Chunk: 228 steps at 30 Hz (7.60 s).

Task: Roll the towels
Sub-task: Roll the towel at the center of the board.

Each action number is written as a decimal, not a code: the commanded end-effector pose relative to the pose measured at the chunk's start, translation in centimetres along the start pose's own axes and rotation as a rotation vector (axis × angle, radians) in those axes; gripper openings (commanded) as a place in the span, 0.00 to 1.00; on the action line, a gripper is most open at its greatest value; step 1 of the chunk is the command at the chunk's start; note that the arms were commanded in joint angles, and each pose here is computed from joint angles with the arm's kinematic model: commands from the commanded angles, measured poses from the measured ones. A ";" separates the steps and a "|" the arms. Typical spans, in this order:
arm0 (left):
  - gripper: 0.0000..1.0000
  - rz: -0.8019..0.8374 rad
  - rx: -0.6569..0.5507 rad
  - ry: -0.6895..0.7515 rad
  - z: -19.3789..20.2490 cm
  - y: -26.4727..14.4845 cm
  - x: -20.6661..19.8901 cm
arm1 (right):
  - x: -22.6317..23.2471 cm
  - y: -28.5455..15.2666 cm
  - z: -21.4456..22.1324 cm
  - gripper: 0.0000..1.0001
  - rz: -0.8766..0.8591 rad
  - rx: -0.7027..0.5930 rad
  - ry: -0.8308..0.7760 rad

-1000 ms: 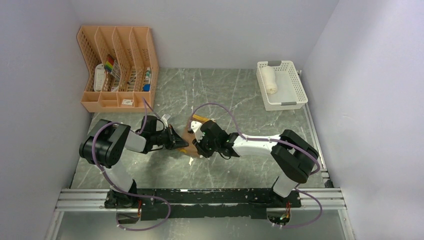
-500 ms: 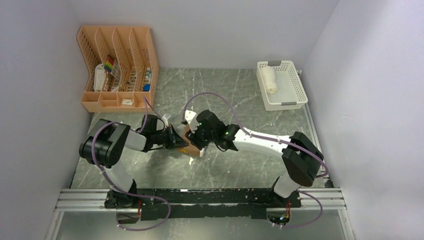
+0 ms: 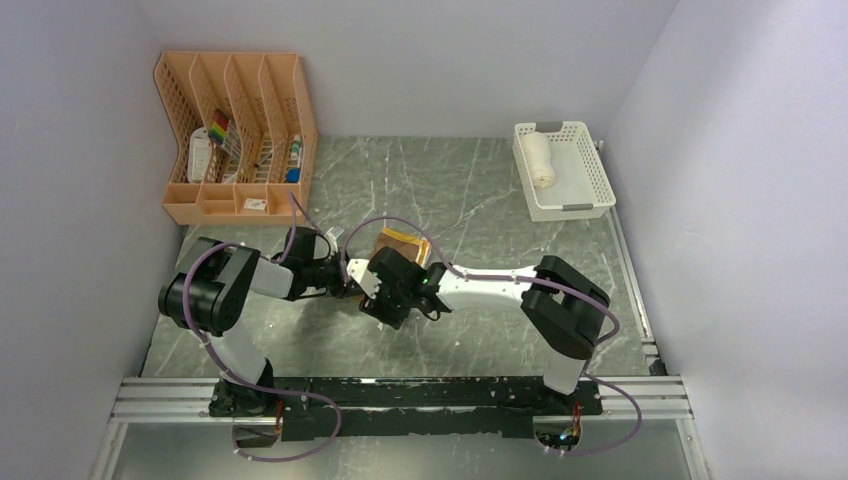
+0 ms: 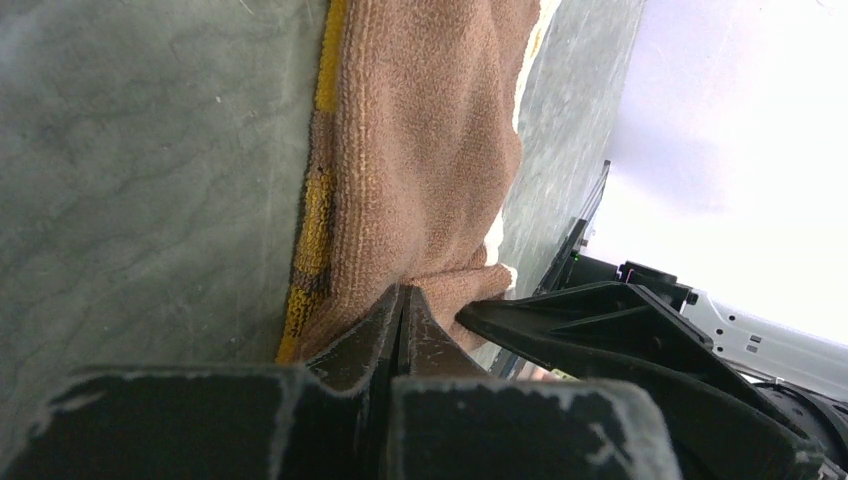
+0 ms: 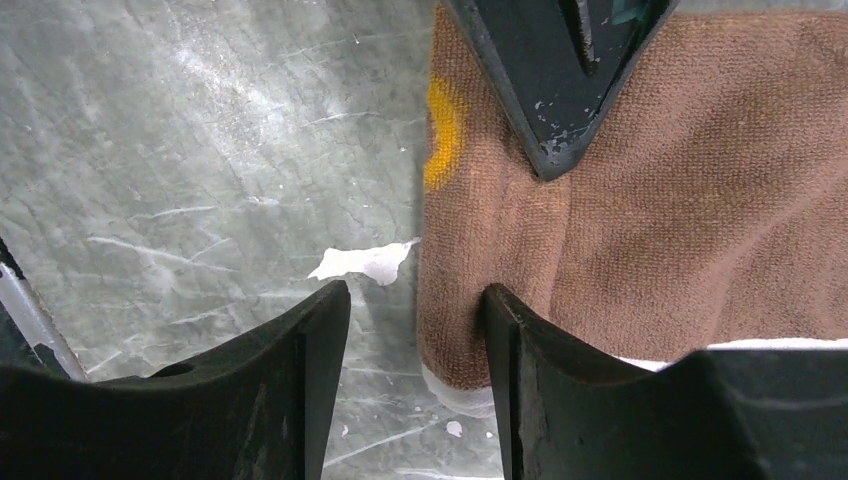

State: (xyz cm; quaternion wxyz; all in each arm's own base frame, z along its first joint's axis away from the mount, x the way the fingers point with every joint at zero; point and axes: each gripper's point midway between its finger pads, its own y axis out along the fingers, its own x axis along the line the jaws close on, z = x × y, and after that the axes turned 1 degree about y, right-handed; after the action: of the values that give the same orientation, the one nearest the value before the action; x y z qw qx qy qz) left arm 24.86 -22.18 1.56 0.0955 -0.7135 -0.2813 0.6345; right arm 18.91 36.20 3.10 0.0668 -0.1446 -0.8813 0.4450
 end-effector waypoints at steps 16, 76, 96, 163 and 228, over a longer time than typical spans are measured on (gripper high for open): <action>0.07 -0.157 0.042 -0.044 0.2 0.0 2.9 | -3.4 1.8 5.3 0.38 0.311 0.190 -0.025; 0.24 0.187 -0.185 0.140 0.2 -10.8 -9.5 | 1.6 3.4 1.6 0.01 -0.828 0.245 1.009; 0.12 0.165 -0.221 0.046 3.1 -6.0 -4.4 | 0.1 3.0 1.1 0.01 -0.819 0.217 1.059; 0.07 -0.189 -0.124 0.122 0.1 -1.5 0.6 | -0.2 0.0 -1.1 0.61 0.098 -0.050 -0.083; 0.15 -0.066 -0.171 0.099 -0.9 -4.0 -1.0 | -8.2 -4.1 -3.6 0.71 -0.010 -0.185 0.420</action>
State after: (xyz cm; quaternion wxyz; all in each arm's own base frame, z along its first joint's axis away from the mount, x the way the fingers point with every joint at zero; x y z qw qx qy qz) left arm 23.49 -18.76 3.79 0.0692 -0.7151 -0.3610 0.5946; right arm 23.14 35.29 5.45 0.3723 -0.1330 -0.8612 0.3195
